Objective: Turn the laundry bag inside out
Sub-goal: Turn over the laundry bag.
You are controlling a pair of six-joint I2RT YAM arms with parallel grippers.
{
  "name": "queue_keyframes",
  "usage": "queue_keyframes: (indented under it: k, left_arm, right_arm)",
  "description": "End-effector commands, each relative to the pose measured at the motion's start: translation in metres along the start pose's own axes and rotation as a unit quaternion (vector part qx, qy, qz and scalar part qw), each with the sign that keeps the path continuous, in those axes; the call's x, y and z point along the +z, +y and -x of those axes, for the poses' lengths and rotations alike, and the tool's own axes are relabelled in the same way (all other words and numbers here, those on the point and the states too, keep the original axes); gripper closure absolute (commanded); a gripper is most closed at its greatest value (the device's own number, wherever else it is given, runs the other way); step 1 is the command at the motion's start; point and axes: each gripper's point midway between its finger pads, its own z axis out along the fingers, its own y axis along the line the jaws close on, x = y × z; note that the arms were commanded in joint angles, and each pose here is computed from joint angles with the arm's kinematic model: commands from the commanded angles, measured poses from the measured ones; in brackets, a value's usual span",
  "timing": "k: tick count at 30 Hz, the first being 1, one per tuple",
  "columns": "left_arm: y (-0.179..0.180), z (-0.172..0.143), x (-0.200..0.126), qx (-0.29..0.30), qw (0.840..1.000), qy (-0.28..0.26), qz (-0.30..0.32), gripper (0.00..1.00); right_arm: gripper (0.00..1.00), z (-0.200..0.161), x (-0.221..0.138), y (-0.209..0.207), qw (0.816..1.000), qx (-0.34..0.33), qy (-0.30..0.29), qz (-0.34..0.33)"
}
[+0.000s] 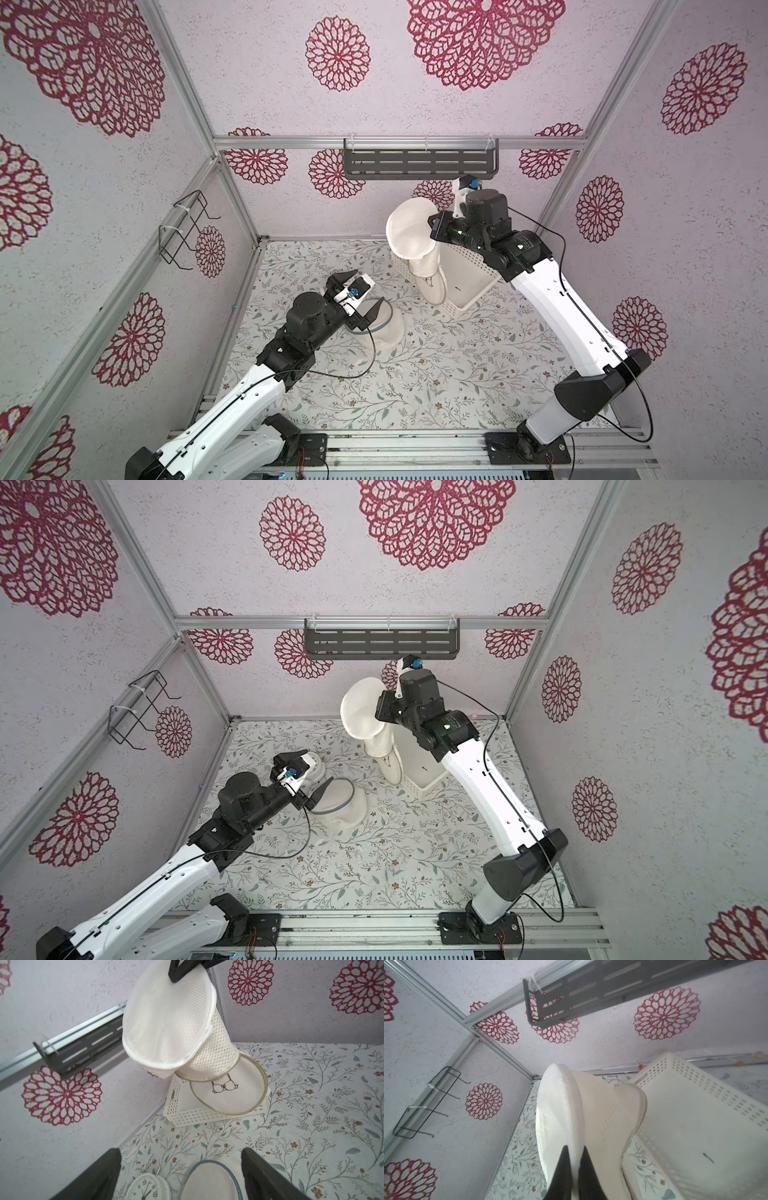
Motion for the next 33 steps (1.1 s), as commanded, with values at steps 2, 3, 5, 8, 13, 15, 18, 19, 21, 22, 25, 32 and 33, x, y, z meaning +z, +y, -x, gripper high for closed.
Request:
queue_keyframes:
  k: [2, 3, 5, 8, 13, 15, 18, 19, 21, 22, 25, 32, 33]
  left_arm:
    - [0.001, 0.031, 0.002, 0.126, 0.991, -0.038, 0.011, 0.01]
    - [0.001, 0.035, 0.003, 0.128, 0.991, -0.042, 0.012, 0.01]
    - [-0.002, 0.038, 0.006, 0.124, 0.991, -0.048, 0.001, 0.01]
    - [-0.012, 0.037, 0.013, 0.126, 0.991, -0.052, -0.018, 0.03]
    - [-0.019, 0.04, 0.024, 0.145, 0.987, -0.057, -0.03, 0.1]
    - [-0.024, 0.037, 0.028, 0.158, 0.985, -0.054, -0.039, 0.12]
    - [-0.028, 0.031, 0.032, 0.177, 0.982, -0.045, -0.04, 0.18]
    - [-0.026, 0.028, 0.033, 0.183, 0.982, -0.039, -0.035, 0.2]
    - [-0.025, 0.024, 0.035, 0.197, 0.979, -0.031, -0.03, 0.23]
    - [-0.024, 0.025, 0.035, 0.2, 0.979, -0.032, -0.029, 0.25]
    - [-0.023, 0.029, 0.036, 0.202, 0.979, -0.032, -0.023, 0.38]
    - [-0.021, 0.045, 0.037, 0.165, 0.985, -0.052, -0.017, 0.7]
    - [-0.021, 0.046, 0.038, 0.153, 0.987, -0.053, -0.018, 0.75]
  right_arm:
    - [1.0, -0.015, -0.039, 0.022, 0.998, 0.042, 0.02, 0.031]
    - [1.0, -0.021, -0.042, 0.027, 0.998, 0.051, 0.026, 0.041]
    - [1.0, -0.03, -0.047, 0.034, 0.996, 0.068, 0.035, 0.054]
    - [1.0, -0.047, -0.049, 0.04, 0.993, 0.086, 0.052, 0.068]
    - [1.0, -0.065, -0.054, 0.044, 0.989, 0.105, 0.069, 0.083]
    - [1.0, -0.07, -0.056, 0.046, 0.986, 0.115, 0.073, 0.098]
    - [1.0, -0.076, -0.055, 0.045, 0.984, 0.124, 0.078, 0.103]
    - [1.0, -0.079, -0.054, 0.044, 0.983, 0.127, 0.081, 0.102]
    - [1.0, -0.082, -0.053, 0.043, 0.982, 0.133, 0.085, 0.105]
    - [1.0, -0.083, -0.052, 0.044, 0.981, 0.135, 0.085, 0.108]
    - [1.0, -0.084, -0.051, 0.047, 0.978, 0.145, 0.087, 0.123]
    - [0.97, -0.09, -0.043, 0.033, 0.978, 0.146, 0.093, 0.112]
    - [0.93, -0.089, -0.044, 0.029, 0.98, 0.144, 0.087, 0.106]
